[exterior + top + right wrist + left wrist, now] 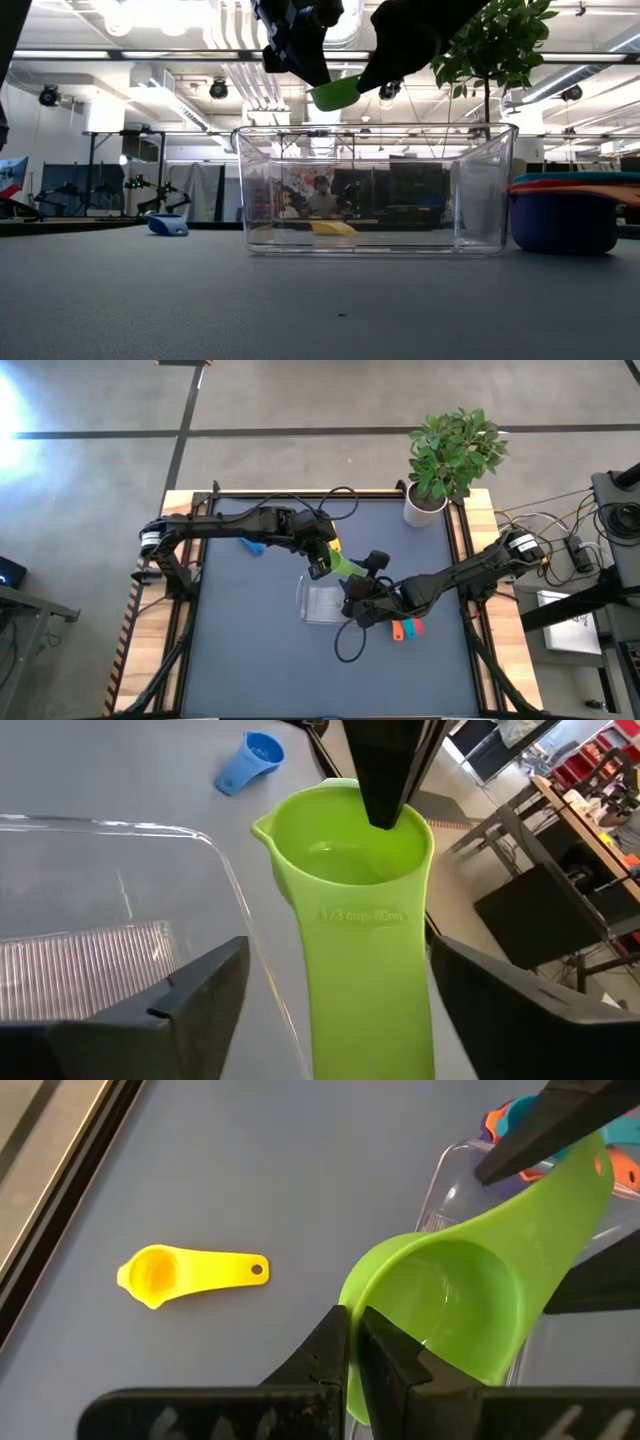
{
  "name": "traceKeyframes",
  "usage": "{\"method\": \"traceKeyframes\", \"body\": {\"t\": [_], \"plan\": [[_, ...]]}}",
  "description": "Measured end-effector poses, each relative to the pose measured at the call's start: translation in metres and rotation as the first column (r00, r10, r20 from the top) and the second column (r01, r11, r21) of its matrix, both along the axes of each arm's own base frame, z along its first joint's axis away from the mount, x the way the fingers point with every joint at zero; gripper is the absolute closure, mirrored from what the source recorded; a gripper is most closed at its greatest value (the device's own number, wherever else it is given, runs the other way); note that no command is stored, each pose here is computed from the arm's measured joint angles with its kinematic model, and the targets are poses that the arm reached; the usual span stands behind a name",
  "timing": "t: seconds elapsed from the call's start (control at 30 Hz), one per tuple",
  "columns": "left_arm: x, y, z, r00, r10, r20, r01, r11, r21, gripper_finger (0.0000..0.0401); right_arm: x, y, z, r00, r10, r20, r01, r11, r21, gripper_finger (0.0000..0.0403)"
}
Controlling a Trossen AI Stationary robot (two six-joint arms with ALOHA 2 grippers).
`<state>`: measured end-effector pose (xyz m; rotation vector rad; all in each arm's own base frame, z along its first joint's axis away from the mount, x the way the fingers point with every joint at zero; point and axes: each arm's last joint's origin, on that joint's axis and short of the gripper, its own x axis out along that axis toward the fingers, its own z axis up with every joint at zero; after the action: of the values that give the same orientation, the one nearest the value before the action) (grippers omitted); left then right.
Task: Nest measuring cups in basket
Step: Stack the green measuring cup on top of the light blue measuring cup
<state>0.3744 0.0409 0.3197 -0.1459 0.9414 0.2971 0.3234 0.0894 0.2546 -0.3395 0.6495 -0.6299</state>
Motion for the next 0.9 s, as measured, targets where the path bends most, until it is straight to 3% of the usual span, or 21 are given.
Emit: {"method": "traceKeyframes", "body": {"t": [0.37,0.7,0.9], "plan": [[0.0036,0.0005,-0.0067,1.0,-0.006,-0.022,0.006,1.0,0.002,0.0401,-0.001,-0.0021,-0.0009,1.0,-0.006,-0.019,0.005,1.0,-0.008,0.026],[0.0039,0.0007,-0.0065,1.0,-0.003,-0.019,0.003,1.0,0.006,0.0395,-0.0024,-0.0074,-0.0031,0.999,-0.027,-0.043,0.027,1.0,-0.001,0.0262],[0.0011,0.0001,-0.0063,0.999,-0.017,-0.041,0.018,1.0,0.005,0.0337,-0.0083,-0.0096,0.0002,0.998,-0.047,-0.04,0.048,0.999,0.017,0.0263]]}}
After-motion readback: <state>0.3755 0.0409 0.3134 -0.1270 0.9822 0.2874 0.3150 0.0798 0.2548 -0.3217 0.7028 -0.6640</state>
